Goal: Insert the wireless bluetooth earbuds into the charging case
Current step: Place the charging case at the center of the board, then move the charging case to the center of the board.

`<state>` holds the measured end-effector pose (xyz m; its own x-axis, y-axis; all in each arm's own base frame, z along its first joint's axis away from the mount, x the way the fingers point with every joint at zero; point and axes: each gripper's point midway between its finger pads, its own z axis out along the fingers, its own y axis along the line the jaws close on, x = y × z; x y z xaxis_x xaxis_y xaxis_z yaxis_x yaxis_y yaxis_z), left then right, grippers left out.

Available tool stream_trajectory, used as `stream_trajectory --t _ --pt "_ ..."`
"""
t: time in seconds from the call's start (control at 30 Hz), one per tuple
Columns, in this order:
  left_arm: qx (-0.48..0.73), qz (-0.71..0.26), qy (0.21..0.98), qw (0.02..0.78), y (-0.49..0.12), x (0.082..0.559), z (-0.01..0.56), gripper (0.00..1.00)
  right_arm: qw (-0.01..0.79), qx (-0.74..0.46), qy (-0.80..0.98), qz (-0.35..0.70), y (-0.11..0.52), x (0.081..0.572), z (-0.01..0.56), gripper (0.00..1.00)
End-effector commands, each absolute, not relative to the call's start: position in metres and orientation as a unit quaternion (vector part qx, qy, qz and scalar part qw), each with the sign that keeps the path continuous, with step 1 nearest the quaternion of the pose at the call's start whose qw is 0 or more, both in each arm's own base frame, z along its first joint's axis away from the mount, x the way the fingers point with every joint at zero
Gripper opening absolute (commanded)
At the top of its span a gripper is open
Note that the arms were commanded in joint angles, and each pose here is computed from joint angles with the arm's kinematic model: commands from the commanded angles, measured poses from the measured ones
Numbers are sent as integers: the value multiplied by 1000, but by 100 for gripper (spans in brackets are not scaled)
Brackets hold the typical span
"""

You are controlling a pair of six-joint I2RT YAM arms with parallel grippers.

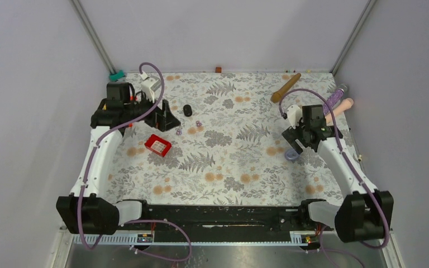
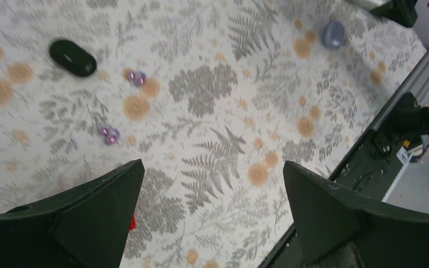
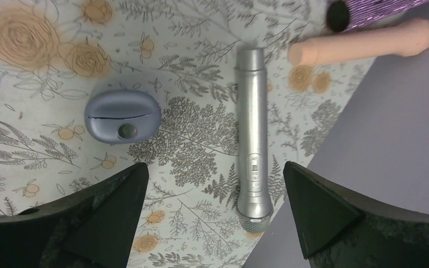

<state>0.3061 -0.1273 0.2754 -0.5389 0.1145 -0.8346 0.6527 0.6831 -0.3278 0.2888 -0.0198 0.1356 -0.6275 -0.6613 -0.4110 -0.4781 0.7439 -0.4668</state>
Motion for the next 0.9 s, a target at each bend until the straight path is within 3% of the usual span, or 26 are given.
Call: stream_trajectory --t 0.0,0.27,0.63,0.87 --pt "254 -302 825 404 -120 284 249 99 236 -337 902 -131 -26 289 116 100" --pt "261 -299 819 415 -120 277 247 99 165 -394 904 -6 6 265 82 100" --pt "260 -320 821 395 -124 278 235 98 124 -521 838 -104 -30 271 39 99" --pt "259 -322 823 390 -124 279 232 99 153 -565 804 -102 -22 295 39 100"
